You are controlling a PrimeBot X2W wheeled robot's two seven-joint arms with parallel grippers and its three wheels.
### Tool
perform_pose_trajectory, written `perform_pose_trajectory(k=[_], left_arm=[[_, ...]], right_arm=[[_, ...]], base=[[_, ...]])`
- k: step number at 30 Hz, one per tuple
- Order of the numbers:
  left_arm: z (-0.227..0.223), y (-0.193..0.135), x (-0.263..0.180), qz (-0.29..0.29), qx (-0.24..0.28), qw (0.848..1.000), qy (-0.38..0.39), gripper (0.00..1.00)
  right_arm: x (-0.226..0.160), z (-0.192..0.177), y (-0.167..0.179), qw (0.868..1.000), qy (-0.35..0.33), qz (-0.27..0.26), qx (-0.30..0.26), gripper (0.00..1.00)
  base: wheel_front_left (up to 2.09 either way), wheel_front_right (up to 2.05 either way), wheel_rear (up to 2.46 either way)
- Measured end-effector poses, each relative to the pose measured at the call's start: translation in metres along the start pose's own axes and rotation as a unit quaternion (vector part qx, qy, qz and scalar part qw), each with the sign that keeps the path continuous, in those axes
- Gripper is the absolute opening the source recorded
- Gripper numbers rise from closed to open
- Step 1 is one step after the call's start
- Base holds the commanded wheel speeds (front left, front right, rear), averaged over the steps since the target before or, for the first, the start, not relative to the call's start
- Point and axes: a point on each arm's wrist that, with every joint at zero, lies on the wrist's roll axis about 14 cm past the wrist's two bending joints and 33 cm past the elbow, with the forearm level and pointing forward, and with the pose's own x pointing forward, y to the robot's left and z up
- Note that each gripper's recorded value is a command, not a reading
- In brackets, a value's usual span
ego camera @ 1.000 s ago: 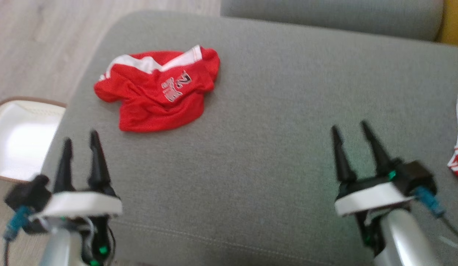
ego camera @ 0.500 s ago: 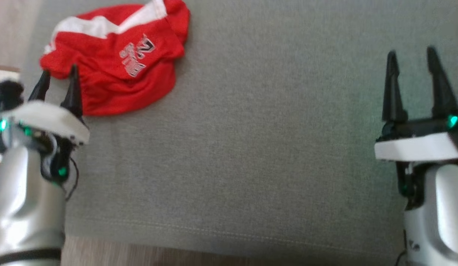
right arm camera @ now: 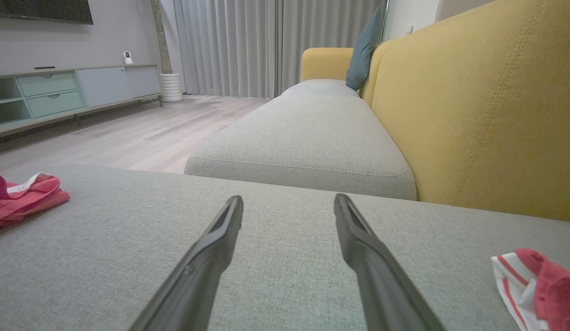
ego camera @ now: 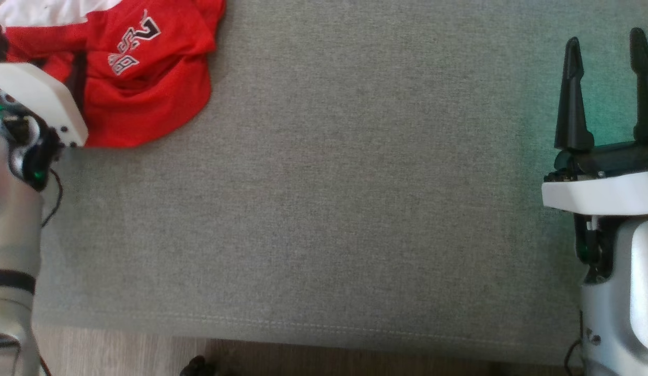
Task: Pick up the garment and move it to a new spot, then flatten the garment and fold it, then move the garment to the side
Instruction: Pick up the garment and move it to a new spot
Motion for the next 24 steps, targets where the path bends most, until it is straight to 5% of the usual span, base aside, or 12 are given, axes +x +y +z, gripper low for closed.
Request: perform_pose_trajectory(k=[2, 3, 4, 17, 24], left_arm=[[-0.002, 0.000, 0.004, 0.000, 0.008, 1.000, 0.015, 1.00], [-0.003, -0.001, 0.006, -0.002, 0.010, 1.000, 0.022, 0.36], [-0.002, -0.003, 0.007, -0.004, 0.012, 1.000, 0.023, 0.00], [0.062, -0.020, -0.024, -0.022, -0.021, 0.988, -0.154, 0.00], [0.129, -0.062, -0.070, -0.063, -0.030, 0.957, -0.282, 0.00]], right_arm=[[-0.001, -0.001, -0.002, 1.000, 0.002, -0.002, -0.001, 1.00], [-0.001, -0.001, -0.003, 1.000, 0.002, -0.003, -0.002, 1.00], [-0.002, -0.001, -0.003, 1.000, 0.002, -0.004, -0.003, 1.00], [-0.020, 0.029, 0.001, 1.000, -0.026, 0.001, 0.001, 1.00], [-0.052, 0.044, -0.002, 0.999, -0.037, -0.011, 0.021, 1.00]], base=[[0.00, 0.00, 0.00], [0.00, 0.00, 0.00], [0.00, 0.00, 0.00], [0.00, 0.00, 0.00], [0.00, 0.00, 0.00]])
